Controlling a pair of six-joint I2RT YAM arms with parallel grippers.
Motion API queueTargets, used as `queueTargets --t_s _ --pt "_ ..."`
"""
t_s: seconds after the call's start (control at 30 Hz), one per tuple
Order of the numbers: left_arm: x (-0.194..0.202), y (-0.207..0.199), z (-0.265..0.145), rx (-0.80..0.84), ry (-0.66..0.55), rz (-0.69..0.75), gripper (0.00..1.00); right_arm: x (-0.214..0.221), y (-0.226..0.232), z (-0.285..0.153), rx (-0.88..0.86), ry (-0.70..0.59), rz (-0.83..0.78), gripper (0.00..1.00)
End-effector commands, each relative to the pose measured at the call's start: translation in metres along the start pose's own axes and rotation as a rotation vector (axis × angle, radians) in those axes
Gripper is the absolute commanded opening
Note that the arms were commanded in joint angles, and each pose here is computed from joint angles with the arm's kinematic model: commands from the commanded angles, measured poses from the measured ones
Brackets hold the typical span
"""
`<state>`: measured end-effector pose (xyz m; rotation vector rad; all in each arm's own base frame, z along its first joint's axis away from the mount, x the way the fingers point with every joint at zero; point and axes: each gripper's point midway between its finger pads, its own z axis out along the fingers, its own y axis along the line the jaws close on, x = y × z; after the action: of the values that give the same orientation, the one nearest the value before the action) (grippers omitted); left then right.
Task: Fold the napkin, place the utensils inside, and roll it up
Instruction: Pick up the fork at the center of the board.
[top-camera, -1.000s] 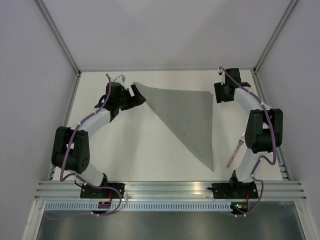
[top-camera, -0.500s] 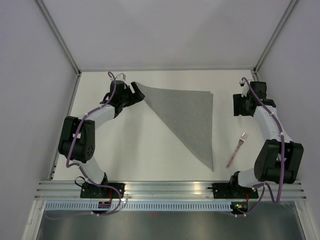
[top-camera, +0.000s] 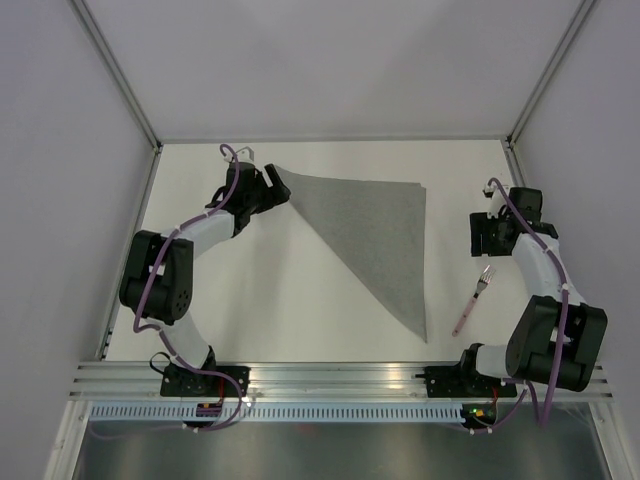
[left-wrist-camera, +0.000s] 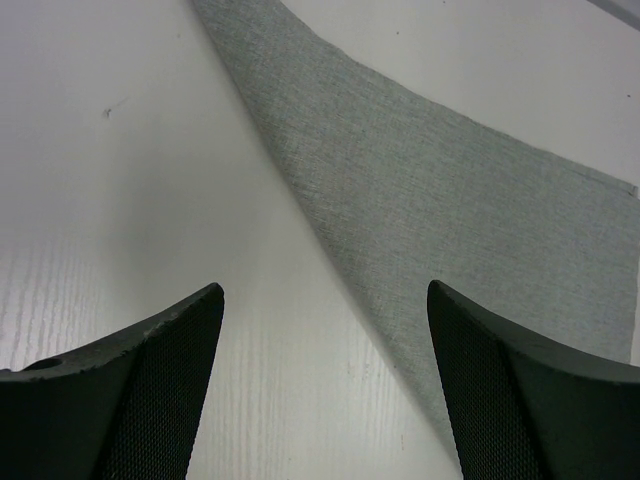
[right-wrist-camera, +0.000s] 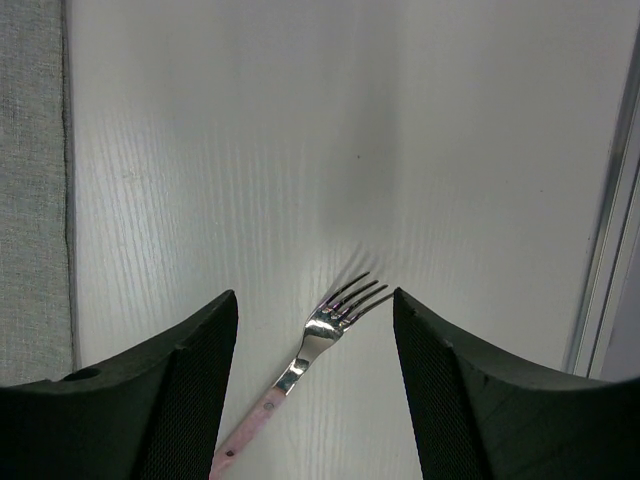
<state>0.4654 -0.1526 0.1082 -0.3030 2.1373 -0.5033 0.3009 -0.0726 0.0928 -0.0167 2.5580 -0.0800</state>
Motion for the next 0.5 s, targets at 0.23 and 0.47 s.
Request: queueTargets --t_s 0.23,0.47 --pt "-0.029 -0.004 -0.002 -0.026 -0.080 0.021 0.87 0.012 0.002 0.012 -0.068 0.046 0.049 0.68" --pt "-0.034 -0.006 -0.004 -0.025 -0.088 0.036 0.87 0.014 0.000 0.020 -0.063 0.066 0.058 0.68"
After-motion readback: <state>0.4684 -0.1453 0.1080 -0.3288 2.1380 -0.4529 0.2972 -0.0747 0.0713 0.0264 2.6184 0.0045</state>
